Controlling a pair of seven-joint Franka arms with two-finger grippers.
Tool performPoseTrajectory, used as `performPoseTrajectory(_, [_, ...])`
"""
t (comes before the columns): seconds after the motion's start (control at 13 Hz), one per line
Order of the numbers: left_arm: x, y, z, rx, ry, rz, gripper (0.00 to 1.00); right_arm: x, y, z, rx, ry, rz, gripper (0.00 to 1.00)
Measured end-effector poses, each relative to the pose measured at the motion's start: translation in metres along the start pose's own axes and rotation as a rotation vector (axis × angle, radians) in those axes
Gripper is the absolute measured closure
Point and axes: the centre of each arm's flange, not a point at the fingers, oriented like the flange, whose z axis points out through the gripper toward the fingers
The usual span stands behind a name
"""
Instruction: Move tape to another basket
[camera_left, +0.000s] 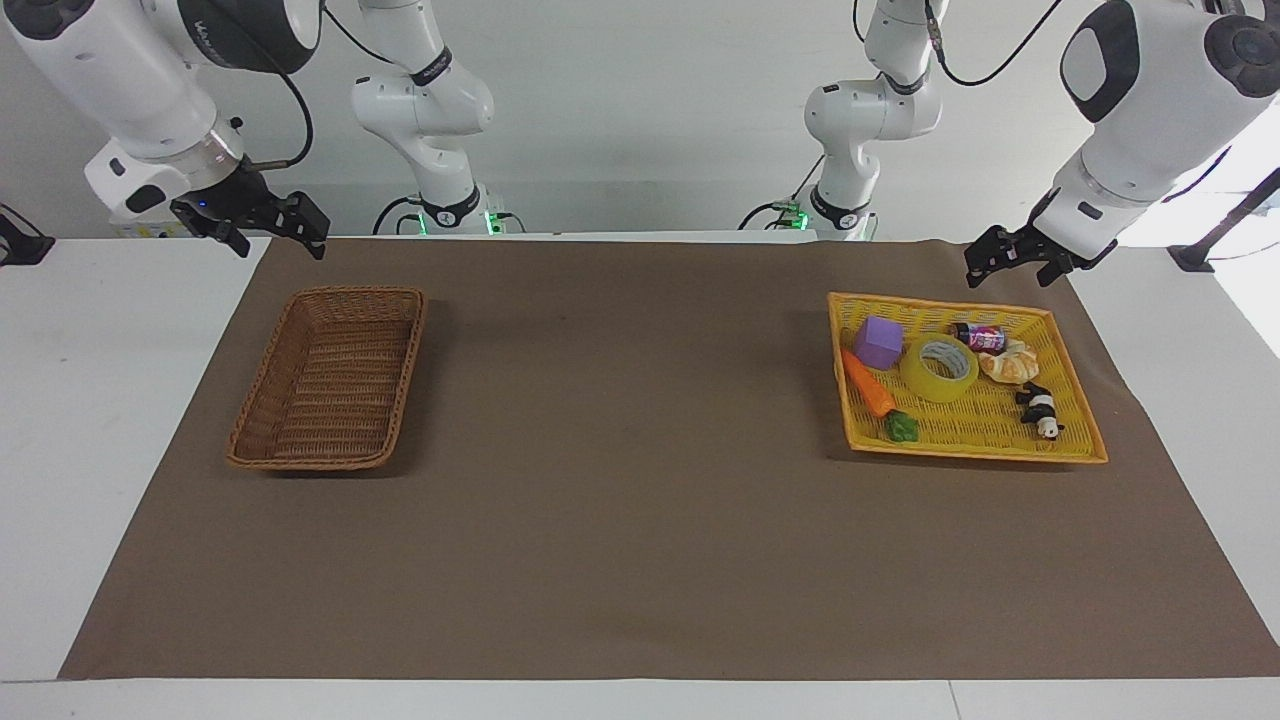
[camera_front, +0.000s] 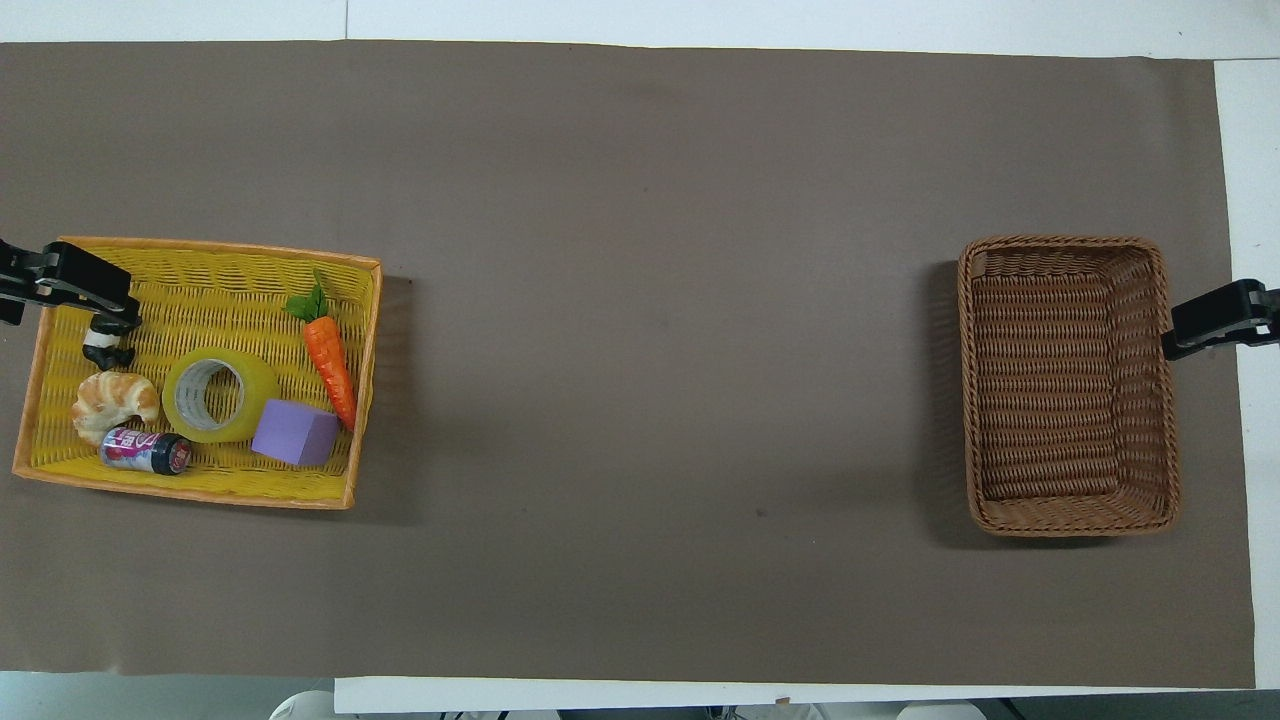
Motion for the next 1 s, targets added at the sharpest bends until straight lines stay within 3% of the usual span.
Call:
performPoseTrajectory(0.85, [-0.002,-0.018,0.0,-0.005,0.003,-0.041,0.0,0.0,0.0,0.0,0.0,0.0,0.0,0.0])
performPoseTrajectory(1.0, [-0.001,-0.032,0.008,-0.008,0.028,-0.068,0.0,0.0,0.0,0.0,0.0,0.0,0.0,0.0])
